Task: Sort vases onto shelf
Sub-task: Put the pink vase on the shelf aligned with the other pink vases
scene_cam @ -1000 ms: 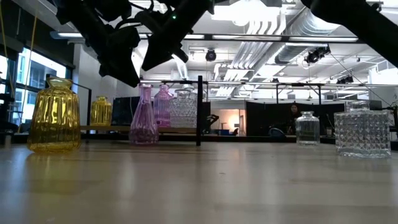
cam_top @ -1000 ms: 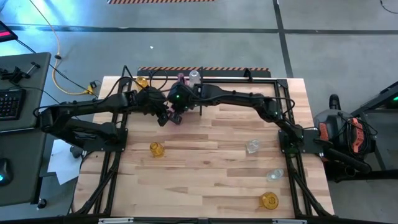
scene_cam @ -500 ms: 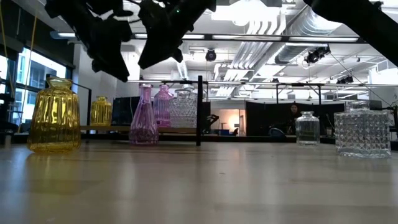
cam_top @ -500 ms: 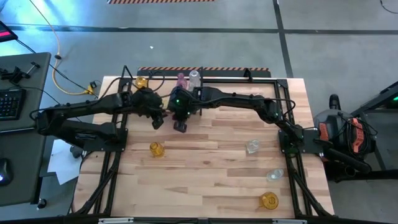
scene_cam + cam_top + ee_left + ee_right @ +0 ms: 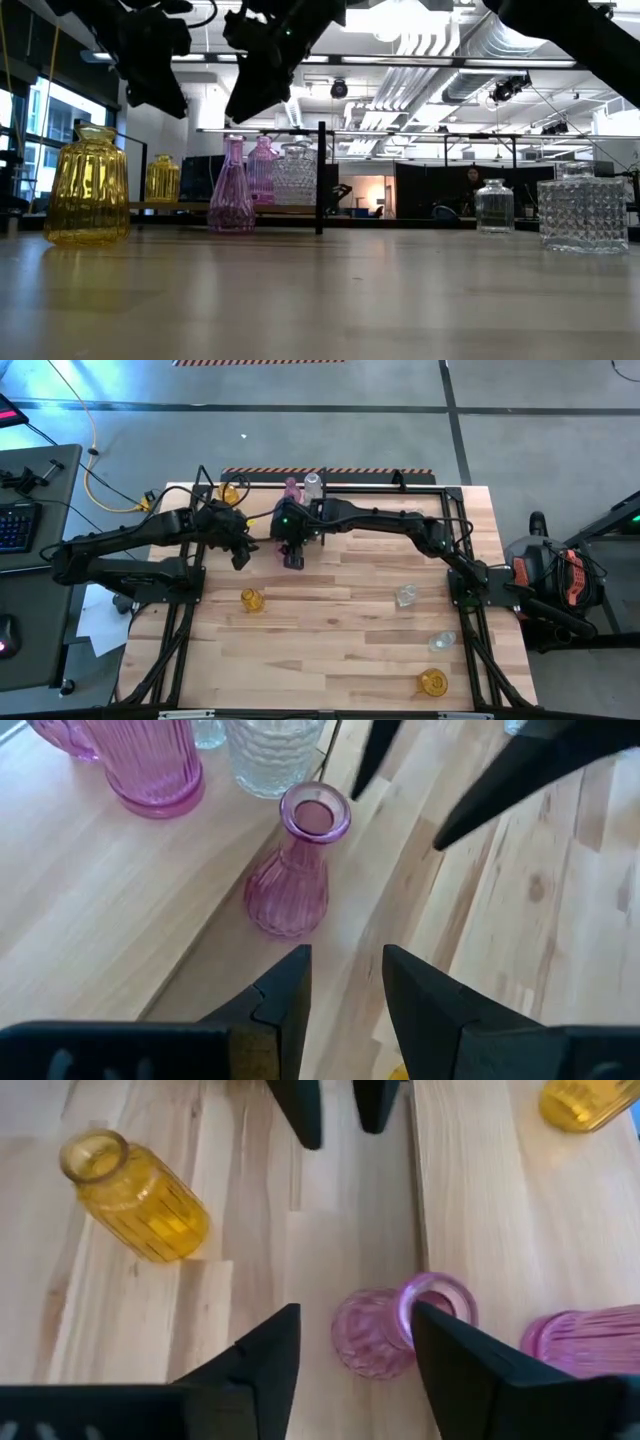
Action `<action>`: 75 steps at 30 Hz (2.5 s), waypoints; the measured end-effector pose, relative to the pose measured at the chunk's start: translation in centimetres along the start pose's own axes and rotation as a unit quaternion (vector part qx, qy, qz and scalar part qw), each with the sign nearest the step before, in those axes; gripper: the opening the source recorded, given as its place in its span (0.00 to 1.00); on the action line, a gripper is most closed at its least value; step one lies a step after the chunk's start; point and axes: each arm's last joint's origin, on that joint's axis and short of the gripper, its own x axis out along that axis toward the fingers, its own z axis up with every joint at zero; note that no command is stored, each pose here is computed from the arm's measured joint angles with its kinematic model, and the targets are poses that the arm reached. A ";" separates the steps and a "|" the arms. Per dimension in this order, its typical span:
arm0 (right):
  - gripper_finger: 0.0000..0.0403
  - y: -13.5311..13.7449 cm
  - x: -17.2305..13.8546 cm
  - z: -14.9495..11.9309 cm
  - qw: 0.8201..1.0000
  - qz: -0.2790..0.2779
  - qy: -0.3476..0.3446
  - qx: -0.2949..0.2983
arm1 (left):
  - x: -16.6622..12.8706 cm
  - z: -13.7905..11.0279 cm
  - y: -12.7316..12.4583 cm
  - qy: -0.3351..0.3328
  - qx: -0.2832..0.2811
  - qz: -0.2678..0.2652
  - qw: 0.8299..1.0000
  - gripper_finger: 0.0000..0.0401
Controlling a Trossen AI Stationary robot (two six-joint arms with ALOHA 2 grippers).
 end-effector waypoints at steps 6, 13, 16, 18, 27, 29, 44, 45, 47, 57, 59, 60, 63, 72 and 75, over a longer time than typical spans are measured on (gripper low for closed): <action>0.44 -0.6 0.1 0.0 1.000 -0.012 -0.007 -0.018 | -0.2 0.0 -0.1 -0.004 -0.006 -0.002 1.000 0.29; 0.44 -1.0 1.1 -0.2 1.000 -0.001 -0.009 -0.015 | -2.0 -0.5 -0.7 -0.040 -0.013 -0.026 0.999 0.29; 0.44 -1.0 2.1 -0.7 1.000 0.001 0.003 -0.015 | -3.0 -0.7 -0.8 -0.061 -0.018 -0.033 0.997 0.29; 0.44 -1.0 2.5 -0.7 1.000 -0.001 -0.002 -0.014 | -3.5 -0.9 -0.7 -0.074 -0.024 -0.037 0.996 0.29; 0.39 -1.4 3.4 -1.1 1.000 -0.003 0.010 0.009 | -5.0 -1.7 -0.5 -0.090 -0.038 -0.041 0.994 0.29; 0.32 -1.4 3.4 -1.1 1.000 -0.005 0.009 0.009 | -5.1 -1.8 -0.5 -0.091 -0.042 -0.040 0.994 0.29; 0.02 -0.5 3.5 -1.0 1.000 -0.022 0.016 -0.014 | -5.5 -2.0 -0.4 -0.101 -0.044 -0.032 0.993 0.29; 0.01 -0.3 3.5 -0.9 1.000 -0.021 0.015 -0.018 | -5.5 -2.0 -0.4 -0.101 -0.043 -0.032 0.993 0.29; 0.02 0.0 3.3 -0.6 1.000 -0.019 0.013 -0.018 | -5.5 -2.0 -0.4 -0.101 -0.043 -0.032 0.993 0.29; 0.00 0.6 1.7 -0.2 0.999 -0.022 0.019 -0.023 | -5.5 -2.0 -0.4 -0.101 -0.042 -0.032 0.993 0.29; 0.00 0.8 1.5 -0.1 0.999 -0.026 0.020 -0.025 | -5.5 -2.0 -0.4 -0.101 -0.042 -0.032 0.993 0.29; 0.00 0.8 1.5 -0.1 0.999 -0.028 0.020 -0.026 | -5.5 -2.0 -0.4 -0.101 -0.042 -0.032 0.993 0.29; 0.00 0.8 1.3 0.0 0.999 -0.034 0.018 -0.028 | -5.5 -2.0 -0.4 -0.101 -0.042 -0.032 0.994 0.29; 0.00 0.7 1.0 0.1 0.998 -0.050 0.018 -0.041 | -5.5 -2.0 -0.4 -0.101 -0.042 -0.031 0.994 0.29; 0.00 0.7 0.6 0.3 0.998 -0.052 0.015 -0.043 | -5.5 -2.0 -0.4 -0.102 -0.042 -0.029 0.993 0.29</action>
